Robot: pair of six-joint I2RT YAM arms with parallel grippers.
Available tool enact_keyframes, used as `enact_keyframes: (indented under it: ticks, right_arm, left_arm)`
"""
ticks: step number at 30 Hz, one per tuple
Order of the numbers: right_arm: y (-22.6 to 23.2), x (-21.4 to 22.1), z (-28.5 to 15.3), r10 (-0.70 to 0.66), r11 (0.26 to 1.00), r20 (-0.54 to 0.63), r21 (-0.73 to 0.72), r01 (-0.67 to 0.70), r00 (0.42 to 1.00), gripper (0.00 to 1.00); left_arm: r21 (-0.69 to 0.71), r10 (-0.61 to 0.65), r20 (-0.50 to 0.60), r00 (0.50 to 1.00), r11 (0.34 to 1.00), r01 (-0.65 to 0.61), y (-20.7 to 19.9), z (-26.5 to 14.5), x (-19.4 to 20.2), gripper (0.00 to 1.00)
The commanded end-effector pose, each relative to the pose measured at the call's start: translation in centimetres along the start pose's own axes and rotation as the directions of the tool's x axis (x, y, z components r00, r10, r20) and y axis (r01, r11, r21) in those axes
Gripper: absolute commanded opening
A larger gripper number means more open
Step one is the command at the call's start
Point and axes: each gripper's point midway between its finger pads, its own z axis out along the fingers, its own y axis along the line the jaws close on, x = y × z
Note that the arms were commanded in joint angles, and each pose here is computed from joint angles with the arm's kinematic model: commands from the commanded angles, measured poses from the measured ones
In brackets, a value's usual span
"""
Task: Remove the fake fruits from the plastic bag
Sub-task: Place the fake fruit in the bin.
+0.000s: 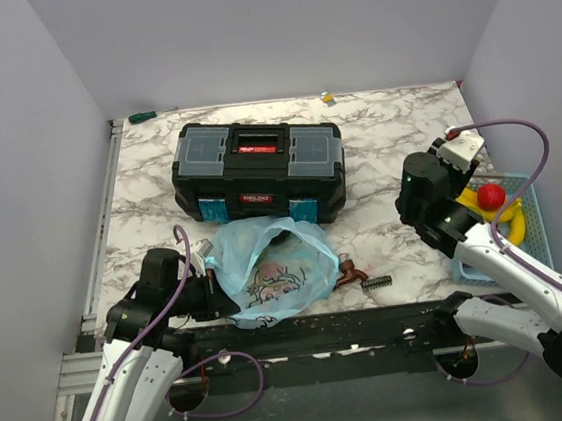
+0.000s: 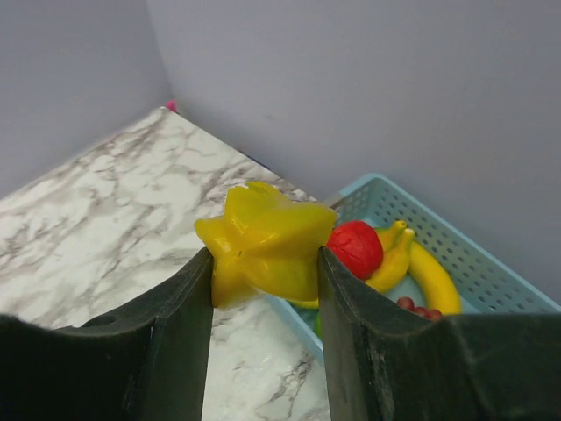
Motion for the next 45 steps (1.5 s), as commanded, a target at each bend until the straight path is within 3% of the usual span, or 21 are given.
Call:
enact_keyframes:
  ticks: [1,7,9,12,15,20,24,27,30,32,35,40,45]
  right_arm:
    - [-2.7,2.4,1.5,-0.04,0.985,0.003,0.167,0.039,0.999,0.01]
    - [-5.3,4.5,4.9,-0.06,0.954,-0.058,0.291,0.074,0.997,0.01]
    - [-7.2,6.4,6.9,0.027,0.937,-0.145,0.348,0.026,0.989,0.01]
    - [-12.6,9.8,8.7,0.129,0.856,-0.263,0.516,0.026,0.956,0.01]
    - [-14.6,14.0,9.1,0.219,0.826,-0.358,0.563,0.023,0.908,0.01]
    - [-15.4,18.2,8.5,0.221,0.815,-0.423,0.575,0.072,0.879,0.04]
    - [-15.8,19.5,8.3,0.218,0.802,-0.451,0.588,0.104,0.865,0.21]
    - [-15.8,19.3,8.3,0.211,0.806,-0.45,0.582,0.105,0.868,0.57]
    - [-15.0,18.5,8.5,0.22,0.838,-0.457,0.54,0.072,0.862,0.76]
    - [-14.4,17.3,8.6,0.23,0.86,-0.445,0.51,0.033,0.866,0.83]
    - [-13.9,15.1,8.8,0.247,0.882,-0.412,0.471,-0.027,0.877,0.9]
    - [-12.4,11.5,8.8,0.289,0.912,-0.378,0.389,-0.133,0.879,0.91]
    - [-6.7,7.6,8.3,0.296,0.954,-0.42,0.084,-0.288,0.858,0.91]
  left_arm:
    - [0.023,0.015,-0.013,1.0,1.0,-0.014,-0.2,0.1,0.3,0.0]
    - [0.028,0.017,-0.025,1.0,0.999,-0.016,-0.2,0.2,0.3,0.0]
    - [0.034,0.02,-0.034,0.999,0.999,-0.019,-0.3,0.2,0.5,0.0]
    - [0.055,0.035,-0.047,0.998,0.998,-0.032,-0.6,0.2,0.6,0.0]
    - [0.062,0.038,-0.053,0.998,0.998,-0.034,-0.7,0.2,0.6,0.0]
    - [0.064,0.045,-0.041,0.998,0.997,-0.042,-0.8,0.1,0.5,0.0]
    - [0.049,0.045,-0.017,0.999,0.998,-0.044,-0.6,-0.1,0.4,0.0]
    - [0.032,0.036,-0.003,0.999,0.999,-0.036,-0.4,-0.2,0.3,0.0]
    - [0.031,0.037,0.004,0.999,0.999,-0.037,-0.5,-0.3,0.2,0.0]
    - [0.027,0.039,0.005,0.999,0.999,-0.039,-0.5,-0.4,0.2,0.0]
    - [0.023,0.041,0.003,0.999,0.999,-0.041,-0.5,-0.4,0.1,0.0]
    - [0.017,0.048,0.012,0.999,0.999,-0.049,-0.6,-0.6,-0.2,0.0]
    - [0.003,0.053,0.019,0.998,0.999,-0.053,-0.6,-0.8,-0.5,0.0]
